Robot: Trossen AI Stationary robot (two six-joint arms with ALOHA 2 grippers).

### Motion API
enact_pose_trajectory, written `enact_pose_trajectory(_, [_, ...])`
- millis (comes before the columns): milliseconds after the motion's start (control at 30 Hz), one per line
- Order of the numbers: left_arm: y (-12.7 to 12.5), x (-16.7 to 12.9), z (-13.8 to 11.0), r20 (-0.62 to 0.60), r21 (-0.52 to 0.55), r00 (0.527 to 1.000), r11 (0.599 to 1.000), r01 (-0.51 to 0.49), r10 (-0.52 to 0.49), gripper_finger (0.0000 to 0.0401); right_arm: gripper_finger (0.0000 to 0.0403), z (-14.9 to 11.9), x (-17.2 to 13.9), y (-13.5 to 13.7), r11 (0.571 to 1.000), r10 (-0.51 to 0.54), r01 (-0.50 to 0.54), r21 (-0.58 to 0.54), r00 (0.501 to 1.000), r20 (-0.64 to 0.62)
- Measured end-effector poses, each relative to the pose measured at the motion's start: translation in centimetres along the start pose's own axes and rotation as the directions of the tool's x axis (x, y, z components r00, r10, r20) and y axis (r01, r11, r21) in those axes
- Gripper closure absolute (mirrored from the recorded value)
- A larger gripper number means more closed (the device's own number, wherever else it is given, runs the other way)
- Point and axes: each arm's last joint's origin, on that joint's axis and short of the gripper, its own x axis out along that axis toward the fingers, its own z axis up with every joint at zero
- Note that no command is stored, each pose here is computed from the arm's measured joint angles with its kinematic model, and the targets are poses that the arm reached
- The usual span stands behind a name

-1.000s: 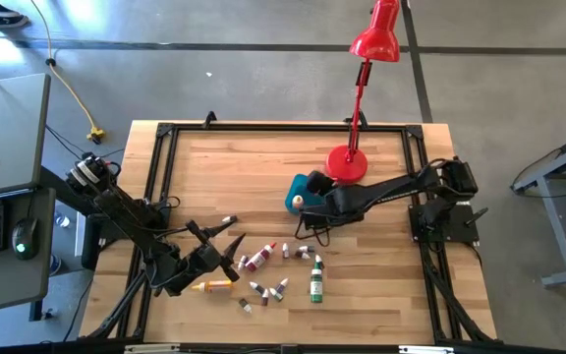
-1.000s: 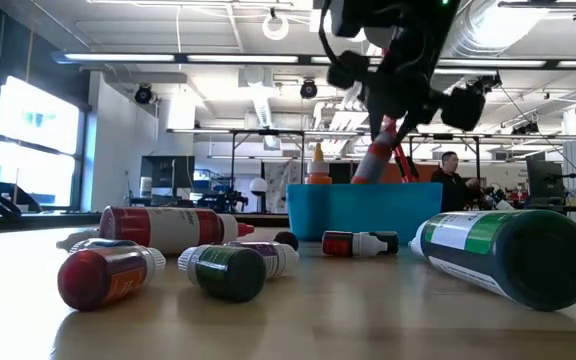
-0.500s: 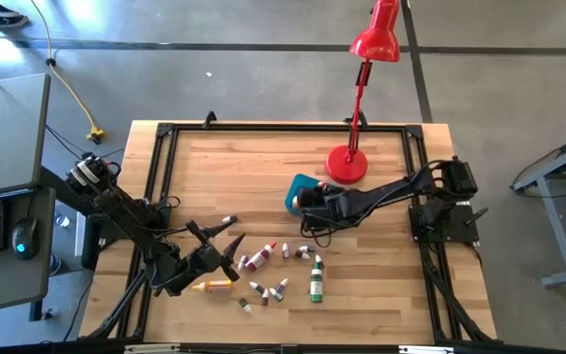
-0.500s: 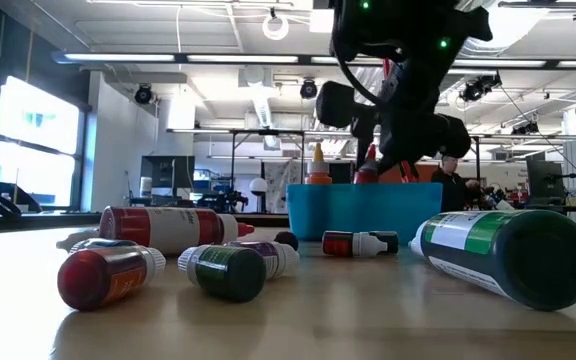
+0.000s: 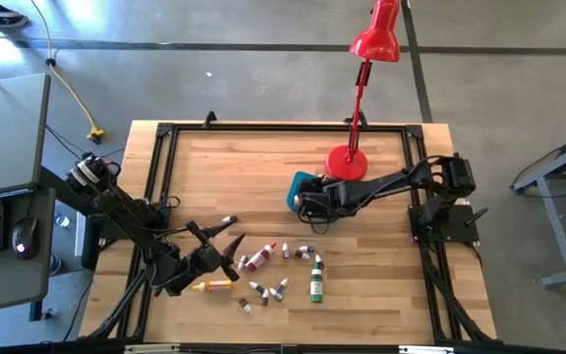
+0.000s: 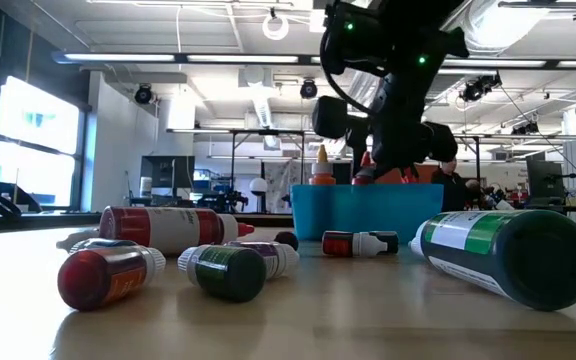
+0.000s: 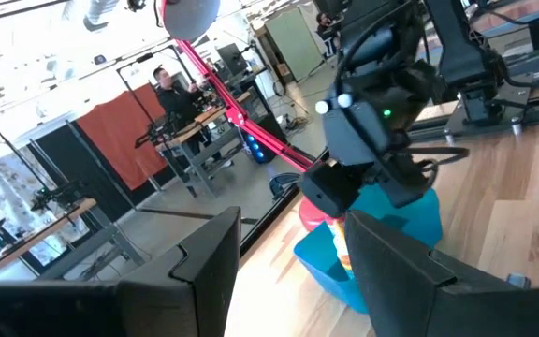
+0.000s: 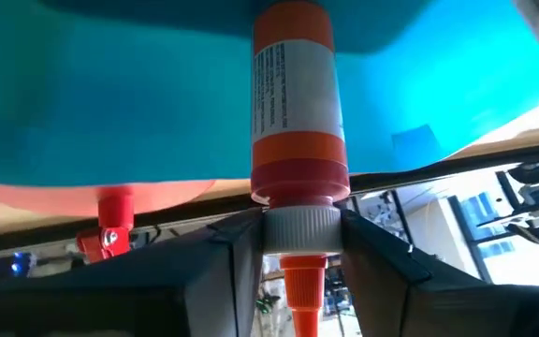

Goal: Pick & Place food coloring
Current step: Put the big orange food coloring bottle into the blue container, then put the big red food coloring bottle into the blue container

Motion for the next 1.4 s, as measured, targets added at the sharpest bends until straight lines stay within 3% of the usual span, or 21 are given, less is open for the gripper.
enact_pose_trajectory(400, [0.0,0.0,0.0,0.0,-0.001,1.0,1.0,0.0,0.0,0.0213,0.0278,-0.4,0.5,-0.7,0.995,-0.048,0.043,0.091,0.997,0.055])
enact_pose_trajectory(567, [0.0,0.0,0.0,0.0,-0.001,1.0,1.0,0.001,-0.001,0.0213,0.0247,-0.4,0.5,-1.1,0.987,-0.081,0.071,0.142,0.995,0.062])
enact_pose_trajectory(767, [0.0,0.0,0.0,0.001,-0.003,1.0,1.0,0.001,-0.001,0.0213,0.0206,-0.4,0.5,-1.1,0.99,-0.084,0.074,0.12,0.994,0.073])
enact_pose_trajectory(1067, [0.0,0.0,0.0,0.002,-0.005,1.0,1.0,0.002,-0.002,0.0213,0.0195,-1.2,0.3,-2.4,0.951,-0.161,0.183,0.251,0.981,-0.106])
enact_pose_trajectory(1267, [0.0,0.0,0.0,0.002,-0.006,1.0,1.0,0.002,-0.002,0.0213,0.0205,-1.6,0.2,-2.5,0.932,-0.135,0.199,0.301,0.966,-0.222])
enact_pose_trajectory(1400, [0.0,0.0,0.0,0.002,-0.007,1.0,1.0,0.002,-0.002,0.0213,0.0213,-1.9,0.1,-2.4,0.864,-0.087,0.243,0.441,0.935,-0.344])
